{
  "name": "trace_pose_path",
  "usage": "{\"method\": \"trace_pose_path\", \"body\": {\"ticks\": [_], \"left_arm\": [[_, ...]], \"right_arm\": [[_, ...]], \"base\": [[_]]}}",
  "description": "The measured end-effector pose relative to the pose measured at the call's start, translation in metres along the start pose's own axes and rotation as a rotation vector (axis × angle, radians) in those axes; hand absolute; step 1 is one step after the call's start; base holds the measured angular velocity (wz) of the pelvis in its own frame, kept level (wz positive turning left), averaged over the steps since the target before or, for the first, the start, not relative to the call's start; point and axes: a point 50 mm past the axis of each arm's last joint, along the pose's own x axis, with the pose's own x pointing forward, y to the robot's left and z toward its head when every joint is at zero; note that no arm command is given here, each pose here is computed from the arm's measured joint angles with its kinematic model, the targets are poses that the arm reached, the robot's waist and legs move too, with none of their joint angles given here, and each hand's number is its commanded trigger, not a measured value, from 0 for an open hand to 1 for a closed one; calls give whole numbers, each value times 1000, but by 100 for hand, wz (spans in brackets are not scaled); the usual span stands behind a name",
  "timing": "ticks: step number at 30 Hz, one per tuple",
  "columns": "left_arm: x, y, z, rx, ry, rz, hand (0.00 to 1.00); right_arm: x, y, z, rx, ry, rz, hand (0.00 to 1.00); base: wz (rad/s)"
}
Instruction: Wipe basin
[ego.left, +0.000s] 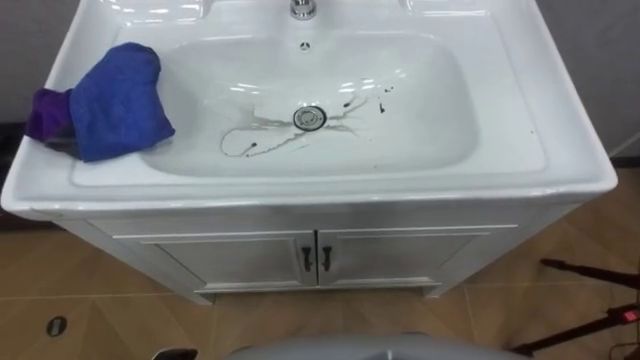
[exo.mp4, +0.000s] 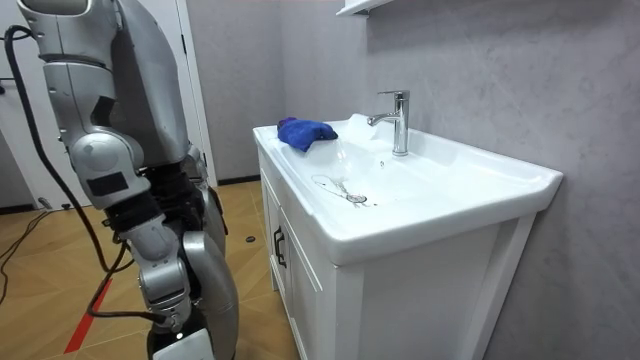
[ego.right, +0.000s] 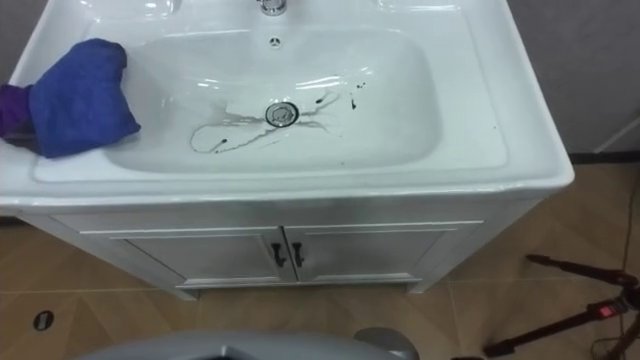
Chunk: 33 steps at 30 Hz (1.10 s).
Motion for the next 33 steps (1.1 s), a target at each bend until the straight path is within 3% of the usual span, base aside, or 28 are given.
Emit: {"method": "trace_pose_path", "body": {"ticks": [10, 22, 29, 33], "left_arm": [[0, -2, -20, -213, 19, 30, 0], [-1, -4, -37, -602, 34, 109, 0], [-6, 14, -52, -816, 49, 312, 0], [-13, 29, -63, -977, 74, 504, 0]], "right_arm": [[2, 7, -21, 16, 74, 26, 0], [2, 4, -18, 21, 74, 18, 0], [1, -1, -19, 99, 45, -5, 0], [0, -8, -22, 190, 10, -39, 0]], "base": [[8], [4], [12], [12]]}}
